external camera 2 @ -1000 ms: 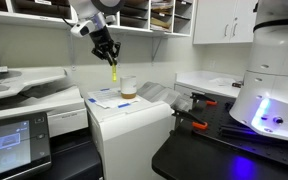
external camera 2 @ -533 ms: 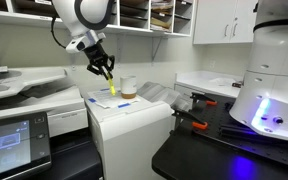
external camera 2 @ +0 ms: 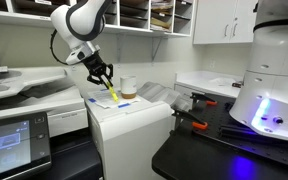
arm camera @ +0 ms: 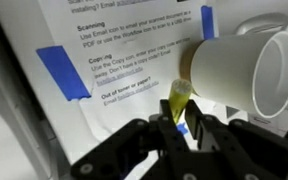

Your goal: Remove the pen from the cup and put it on the printer

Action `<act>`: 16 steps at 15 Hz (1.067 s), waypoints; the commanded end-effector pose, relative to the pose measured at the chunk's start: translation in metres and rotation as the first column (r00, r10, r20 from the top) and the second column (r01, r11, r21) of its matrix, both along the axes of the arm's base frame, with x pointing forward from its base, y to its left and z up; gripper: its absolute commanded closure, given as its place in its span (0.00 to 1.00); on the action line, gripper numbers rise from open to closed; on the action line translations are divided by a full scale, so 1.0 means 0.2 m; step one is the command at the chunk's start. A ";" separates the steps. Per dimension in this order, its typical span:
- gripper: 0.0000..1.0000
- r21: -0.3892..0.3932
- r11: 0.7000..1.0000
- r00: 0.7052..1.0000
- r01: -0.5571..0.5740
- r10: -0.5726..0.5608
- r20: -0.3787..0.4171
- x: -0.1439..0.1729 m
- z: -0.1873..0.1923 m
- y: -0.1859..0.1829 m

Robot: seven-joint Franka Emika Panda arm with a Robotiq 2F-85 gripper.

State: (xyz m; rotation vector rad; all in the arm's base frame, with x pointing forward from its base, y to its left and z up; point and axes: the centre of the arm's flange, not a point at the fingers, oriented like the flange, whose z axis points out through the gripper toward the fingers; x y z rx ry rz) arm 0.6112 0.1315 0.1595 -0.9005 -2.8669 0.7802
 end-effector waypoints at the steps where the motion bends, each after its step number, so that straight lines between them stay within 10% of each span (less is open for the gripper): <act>1: 0.47 0.003 1.000 1.000 0.005 -0.005 -0.012 0.07 0.00 0.01; 7: 0.01 -0.012 0.992 0.983 0.124 -0.121 0.137 0.01 0.06 0.02; 16: 0.00 -0.028 0.913 0.865 0.406 -0.374 0.336 -0.13 0.33 -0.09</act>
